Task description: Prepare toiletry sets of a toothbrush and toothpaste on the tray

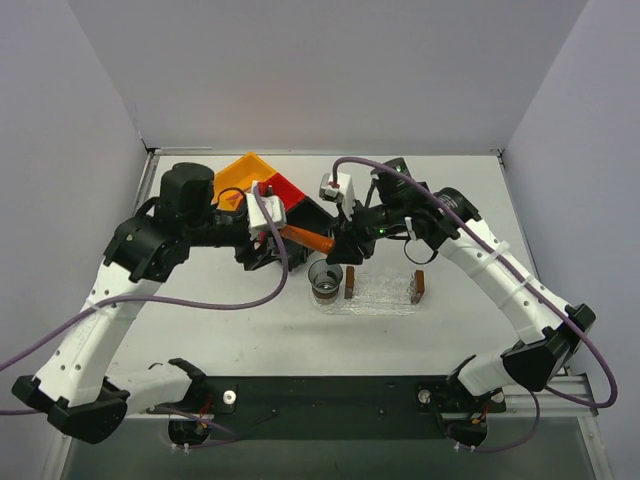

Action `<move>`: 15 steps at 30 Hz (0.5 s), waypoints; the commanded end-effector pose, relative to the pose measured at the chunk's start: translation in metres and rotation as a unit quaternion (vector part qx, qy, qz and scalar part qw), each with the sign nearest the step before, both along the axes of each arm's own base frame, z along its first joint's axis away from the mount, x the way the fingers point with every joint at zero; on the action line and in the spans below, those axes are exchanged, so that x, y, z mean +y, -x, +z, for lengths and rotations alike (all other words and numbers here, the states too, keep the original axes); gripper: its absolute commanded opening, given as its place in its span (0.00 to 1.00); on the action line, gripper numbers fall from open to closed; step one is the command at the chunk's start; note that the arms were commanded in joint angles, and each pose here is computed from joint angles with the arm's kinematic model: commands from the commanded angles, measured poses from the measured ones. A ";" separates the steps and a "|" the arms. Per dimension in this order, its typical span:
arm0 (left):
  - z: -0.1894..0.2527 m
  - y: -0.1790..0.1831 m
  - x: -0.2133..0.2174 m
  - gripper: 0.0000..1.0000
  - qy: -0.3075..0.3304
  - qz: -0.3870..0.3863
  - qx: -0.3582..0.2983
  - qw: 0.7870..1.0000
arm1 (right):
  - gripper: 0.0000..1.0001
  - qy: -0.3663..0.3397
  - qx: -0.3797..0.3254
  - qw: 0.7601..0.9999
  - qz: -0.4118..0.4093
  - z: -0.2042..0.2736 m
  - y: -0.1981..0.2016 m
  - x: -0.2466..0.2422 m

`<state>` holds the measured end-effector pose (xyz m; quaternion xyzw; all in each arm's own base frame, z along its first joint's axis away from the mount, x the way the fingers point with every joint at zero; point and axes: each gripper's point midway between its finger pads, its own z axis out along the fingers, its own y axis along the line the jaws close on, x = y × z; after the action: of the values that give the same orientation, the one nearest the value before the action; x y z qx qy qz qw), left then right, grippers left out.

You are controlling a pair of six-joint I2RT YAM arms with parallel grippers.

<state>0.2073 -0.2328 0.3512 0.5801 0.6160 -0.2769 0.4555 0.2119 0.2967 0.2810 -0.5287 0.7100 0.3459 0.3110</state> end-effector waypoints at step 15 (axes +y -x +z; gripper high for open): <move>0.104 -0.040 -0.007 0.85 0.306 0.050 0.048 0.950 | 0.00 -0.219 0.016 0.976 -0.006 0.140 0.010 -0.007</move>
<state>0.2514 -0.2264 0.4124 0.3942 0.6107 -0.3749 0.5755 0.2179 0.2842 0.3552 -0.4326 0.6936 0.4452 0.3654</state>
